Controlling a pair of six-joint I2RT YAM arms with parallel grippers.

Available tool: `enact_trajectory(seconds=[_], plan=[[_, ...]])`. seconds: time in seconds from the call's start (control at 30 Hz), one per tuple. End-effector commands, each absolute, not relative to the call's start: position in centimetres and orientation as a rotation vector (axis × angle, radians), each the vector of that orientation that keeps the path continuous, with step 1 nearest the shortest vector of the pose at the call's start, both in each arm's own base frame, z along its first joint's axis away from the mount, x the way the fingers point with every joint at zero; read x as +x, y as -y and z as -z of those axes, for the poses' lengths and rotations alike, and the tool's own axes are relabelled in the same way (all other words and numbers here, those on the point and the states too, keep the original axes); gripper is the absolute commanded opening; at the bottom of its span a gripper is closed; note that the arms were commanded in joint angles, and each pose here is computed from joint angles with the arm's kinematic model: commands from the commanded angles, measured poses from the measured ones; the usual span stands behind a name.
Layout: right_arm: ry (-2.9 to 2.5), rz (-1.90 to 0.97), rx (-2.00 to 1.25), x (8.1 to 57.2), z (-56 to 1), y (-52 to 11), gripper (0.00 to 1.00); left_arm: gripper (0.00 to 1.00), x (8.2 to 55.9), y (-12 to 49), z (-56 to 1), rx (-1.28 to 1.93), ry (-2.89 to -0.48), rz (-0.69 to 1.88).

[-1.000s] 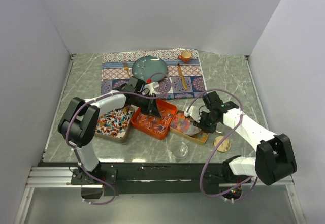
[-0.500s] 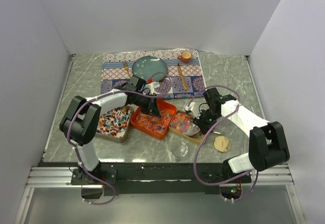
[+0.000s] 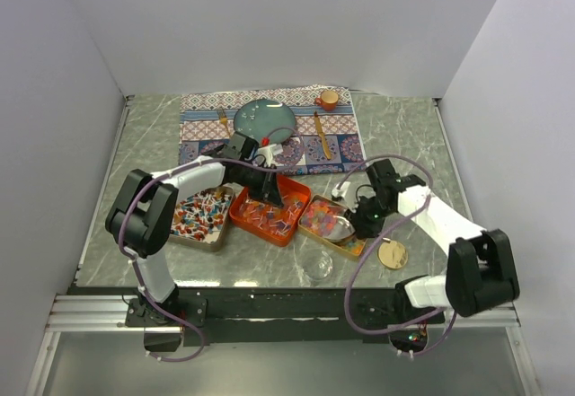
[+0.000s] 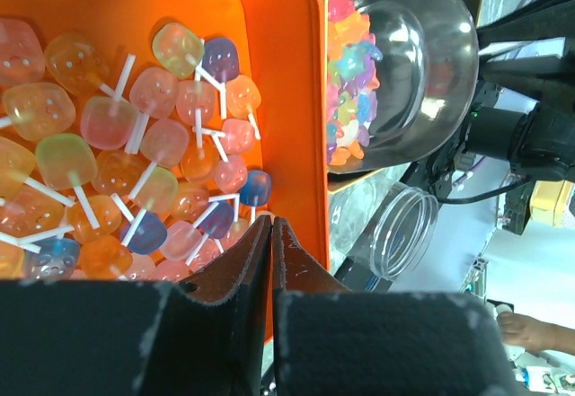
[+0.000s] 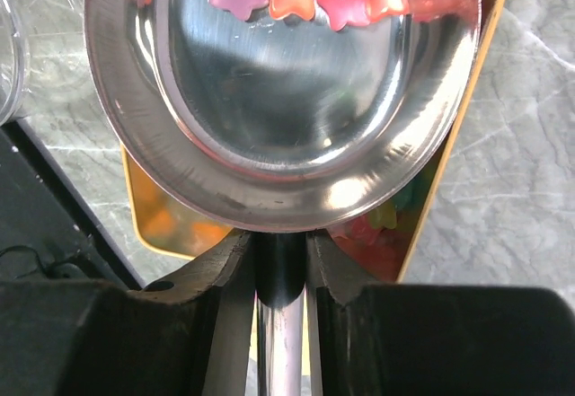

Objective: Pack the candies
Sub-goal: Scoop the fake candies from the storage box.

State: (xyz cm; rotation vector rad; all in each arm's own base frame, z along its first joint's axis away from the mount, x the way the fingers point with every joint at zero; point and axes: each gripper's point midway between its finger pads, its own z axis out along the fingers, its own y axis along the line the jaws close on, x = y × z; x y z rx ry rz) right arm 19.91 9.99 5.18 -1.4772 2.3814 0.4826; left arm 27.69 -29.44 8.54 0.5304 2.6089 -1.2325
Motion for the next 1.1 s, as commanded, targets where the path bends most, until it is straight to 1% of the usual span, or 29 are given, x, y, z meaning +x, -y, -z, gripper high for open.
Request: enact_trajectory(seconds=[0.0, 0.2, 0.4, 0.5, 0.63, 0.77, 0.9, 1.03, 1.07], plan=[[-2.173, -0.434, -1.432, 21.1, -6.9, -10.8, 0.0, 0.1, 29.7, 29.5, -10.5, 0.594, -2.529, 1.213], [-2.048, -0.364, -1.375, 21.9, -7.7, -11.1, 0.0, 0.11, 30.2, 29.1, -10.9, 0.644, -2.551, 1.193], [-1.958, -0.376, -1.301, 22.2, -8.7, -11.9, 0.0, 0.11, 31.0, 29.5, -11.2, 0.661, -2.544, 1.198], [-1.951, -0.419, -1.328, 21.5, -9.1, -12.2, 0.0, 0.11, 31.1, 29.8, -11.3, 0.708, -2.543, 1.217], [-1.999, -0.421, -1.327, 21.3, -9.3, -11.9, 0.0, 0.15, 31.7, 30.5, -11.8, 0.744, -2.509, 1.256], [-2.024, -0.375, -1.349, 22.0, -8.8, -11.3, 0.0, 0.21, 31.7, 32.4, -12.3, 0.768, -2.48, 1.31], [-2.014, -0.349, -1.352, 22.7, -8.9, -11.2, 0.0, 0.15, 31.9, 34.5, -11.1, 0.767, -2.487, 1.249], [-2.021, -0.347, -1.345, 23.3, -8.9, -11.3, 0.0, 0.11, 32.0, 36.4, -10.4, 0.714, -2.513, 1.299], [-2.022, -0.346, -1.336, 23.5, -8.9, -11.3, 0.0, 0.08, 32.1, 36.9, -10.8, 0.723, -2.497, 1.312]])
